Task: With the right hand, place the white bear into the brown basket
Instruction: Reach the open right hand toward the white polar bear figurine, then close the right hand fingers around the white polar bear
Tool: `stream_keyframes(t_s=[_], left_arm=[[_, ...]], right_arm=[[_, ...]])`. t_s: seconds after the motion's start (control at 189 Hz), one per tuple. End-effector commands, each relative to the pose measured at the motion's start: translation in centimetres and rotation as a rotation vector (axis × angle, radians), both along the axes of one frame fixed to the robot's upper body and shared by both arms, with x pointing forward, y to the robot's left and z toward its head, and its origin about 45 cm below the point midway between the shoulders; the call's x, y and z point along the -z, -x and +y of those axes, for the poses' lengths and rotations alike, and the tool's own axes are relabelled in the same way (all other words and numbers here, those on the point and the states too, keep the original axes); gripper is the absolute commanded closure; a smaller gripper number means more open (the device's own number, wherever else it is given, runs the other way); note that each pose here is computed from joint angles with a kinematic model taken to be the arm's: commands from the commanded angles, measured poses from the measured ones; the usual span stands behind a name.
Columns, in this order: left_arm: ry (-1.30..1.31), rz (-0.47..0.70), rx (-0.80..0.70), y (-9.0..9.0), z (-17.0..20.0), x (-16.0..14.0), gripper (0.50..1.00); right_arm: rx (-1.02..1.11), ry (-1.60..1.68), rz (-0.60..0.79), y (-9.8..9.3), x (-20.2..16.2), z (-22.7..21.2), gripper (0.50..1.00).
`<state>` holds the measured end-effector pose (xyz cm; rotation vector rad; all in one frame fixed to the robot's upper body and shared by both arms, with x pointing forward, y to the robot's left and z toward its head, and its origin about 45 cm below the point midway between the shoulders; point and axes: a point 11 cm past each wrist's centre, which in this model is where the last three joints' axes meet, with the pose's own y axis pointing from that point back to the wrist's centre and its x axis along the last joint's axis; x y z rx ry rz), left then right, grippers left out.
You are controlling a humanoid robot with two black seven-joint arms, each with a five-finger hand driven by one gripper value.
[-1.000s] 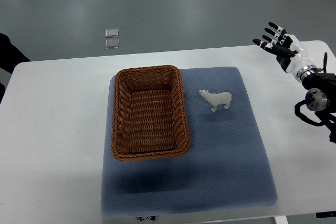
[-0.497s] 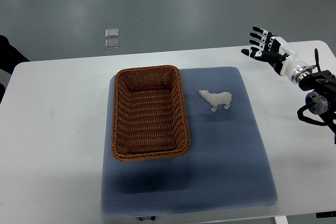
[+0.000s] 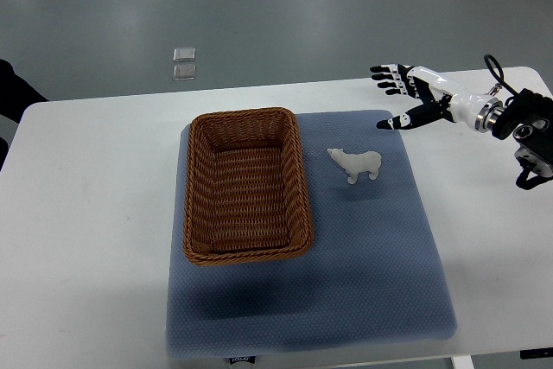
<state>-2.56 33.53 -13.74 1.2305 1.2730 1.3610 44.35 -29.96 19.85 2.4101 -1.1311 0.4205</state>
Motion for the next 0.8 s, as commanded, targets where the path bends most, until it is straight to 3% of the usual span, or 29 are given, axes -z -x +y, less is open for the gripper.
stream_keyframes(t_s=[0.0, 0.286, 0.794], left_arm=[[0.0, 0.0, 0.0, 0.0, 0.0, 0.0, 0.5], [0.0, 0.0, 0.0, 0.0, 0.0, 0.0, 0.5], [0.0, 0.0, 0.0, 0.0, 0.0, 0.0, 0.5]], right_arm=[[-0.121, 0.132, -0.023, 0.8, 0.3, 1.1, 0.589], [-0.288, 0.334, -0.044, 2.1, 1.3, 2.5, 0.595], [-0.304, 0.46, -0.058, 2.4, 2.8, 2.9, 0.648]])
